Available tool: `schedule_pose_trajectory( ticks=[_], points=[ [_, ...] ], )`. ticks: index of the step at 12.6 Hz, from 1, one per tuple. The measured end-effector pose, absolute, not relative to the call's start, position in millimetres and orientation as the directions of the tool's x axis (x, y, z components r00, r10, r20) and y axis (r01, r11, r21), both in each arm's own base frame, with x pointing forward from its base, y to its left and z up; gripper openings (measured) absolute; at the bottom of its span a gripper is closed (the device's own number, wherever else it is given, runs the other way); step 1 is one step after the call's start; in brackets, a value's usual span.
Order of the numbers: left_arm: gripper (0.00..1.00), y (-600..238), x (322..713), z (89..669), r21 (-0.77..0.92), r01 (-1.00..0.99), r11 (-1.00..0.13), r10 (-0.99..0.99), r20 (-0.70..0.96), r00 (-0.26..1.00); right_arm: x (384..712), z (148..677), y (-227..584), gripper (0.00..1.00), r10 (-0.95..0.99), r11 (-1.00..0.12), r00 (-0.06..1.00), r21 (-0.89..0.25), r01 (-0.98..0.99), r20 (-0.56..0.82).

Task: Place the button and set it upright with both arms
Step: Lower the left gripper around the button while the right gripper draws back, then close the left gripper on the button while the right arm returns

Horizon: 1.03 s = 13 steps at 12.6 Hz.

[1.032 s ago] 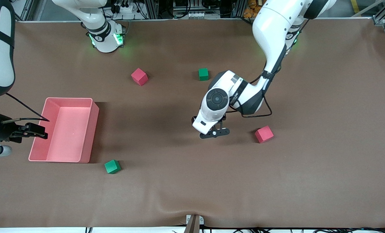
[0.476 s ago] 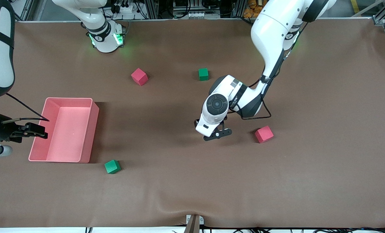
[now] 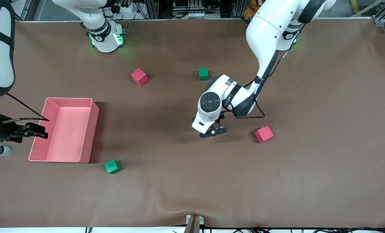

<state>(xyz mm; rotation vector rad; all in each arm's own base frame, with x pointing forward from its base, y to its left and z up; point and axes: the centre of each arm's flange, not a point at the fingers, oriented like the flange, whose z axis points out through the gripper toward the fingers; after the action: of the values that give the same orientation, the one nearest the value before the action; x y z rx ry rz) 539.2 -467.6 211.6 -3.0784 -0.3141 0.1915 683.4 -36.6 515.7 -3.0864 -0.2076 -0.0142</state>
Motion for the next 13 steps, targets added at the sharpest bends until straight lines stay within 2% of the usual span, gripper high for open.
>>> schedule_pose_trajectory(
  ticks=[8, 13],
  points=[
    [1.00, -468.6, 528.1, 194.5, -0.046, 0.201, -0.979, 0.205, -0.109, 0.973, 683.3, 514.8, -37.0, 1.00, 0.133, -0.990, 0.991, -0.048, 0.133, 0.011],
    [0.88, -470.6, 521.8, 189.0, -0.051, 0.196, -0.979, 0.201, -0.113, 0.973, 683.3, 514.4, -36.9, 1.00, 0.133, -0.990, 0.991, -0.048, 0.134, 0.010]
  ],
)
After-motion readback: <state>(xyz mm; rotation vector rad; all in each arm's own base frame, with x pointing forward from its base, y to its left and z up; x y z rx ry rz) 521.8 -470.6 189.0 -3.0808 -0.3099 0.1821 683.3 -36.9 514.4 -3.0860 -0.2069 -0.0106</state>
